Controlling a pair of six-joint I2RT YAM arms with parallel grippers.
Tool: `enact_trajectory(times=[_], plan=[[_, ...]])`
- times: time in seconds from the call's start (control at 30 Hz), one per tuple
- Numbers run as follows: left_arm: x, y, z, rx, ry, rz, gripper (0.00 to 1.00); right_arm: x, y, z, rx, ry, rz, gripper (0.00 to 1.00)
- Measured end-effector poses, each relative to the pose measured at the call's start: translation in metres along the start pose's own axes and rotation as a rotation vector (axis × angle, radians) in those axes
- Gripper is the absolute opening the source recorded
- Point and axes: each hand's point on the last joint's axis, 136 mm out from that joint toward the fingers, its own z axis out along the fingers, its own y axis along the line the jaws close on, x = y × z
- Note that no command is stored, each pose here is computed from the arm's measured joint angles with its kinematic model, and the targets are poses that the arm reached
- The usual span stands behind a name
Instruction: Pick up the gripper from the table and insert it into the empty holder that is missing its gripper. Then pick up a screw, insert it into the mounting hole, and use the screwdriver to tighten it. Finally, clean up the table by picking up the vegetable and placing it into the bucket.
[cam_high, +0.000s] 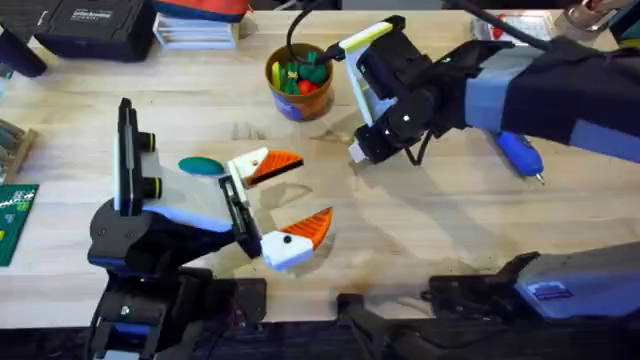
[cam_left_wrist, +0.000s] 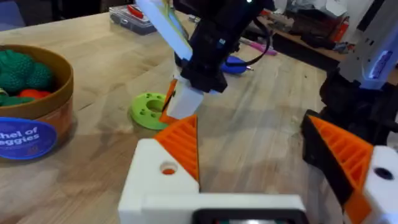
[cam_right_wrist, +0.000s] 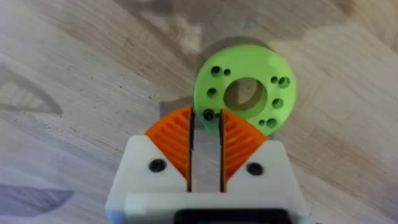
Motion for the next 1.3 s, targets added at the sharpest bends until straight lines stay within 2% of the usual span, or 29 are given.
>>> enact_trajectory(times=[0.87,0.93,1.03,1.3], plan=[[0.0,0.0,0.0,0.0,0.0,0.0,0.985,-0.004,-0.0003,0.0009,0.006,-0.015,-0.001,0.16],[0.0,-0.0001,0.0,0.0,0.0,0.0,0.985,-0.004,-0.0003,0.0009,0.006,-0.015,-0.001,0.129],[0.0,-0.0001,0.0,0.0,0.0,0.0,0.985,-0.0044,-0.001,0.001,0.01,-0.017,0.0,0.013],[0.0,0.0,0.0,0.0,0.0,0.0,0.985,-0.0051,-0.0015,0.0009,0.013,-0.016,-0.002,0.006]])
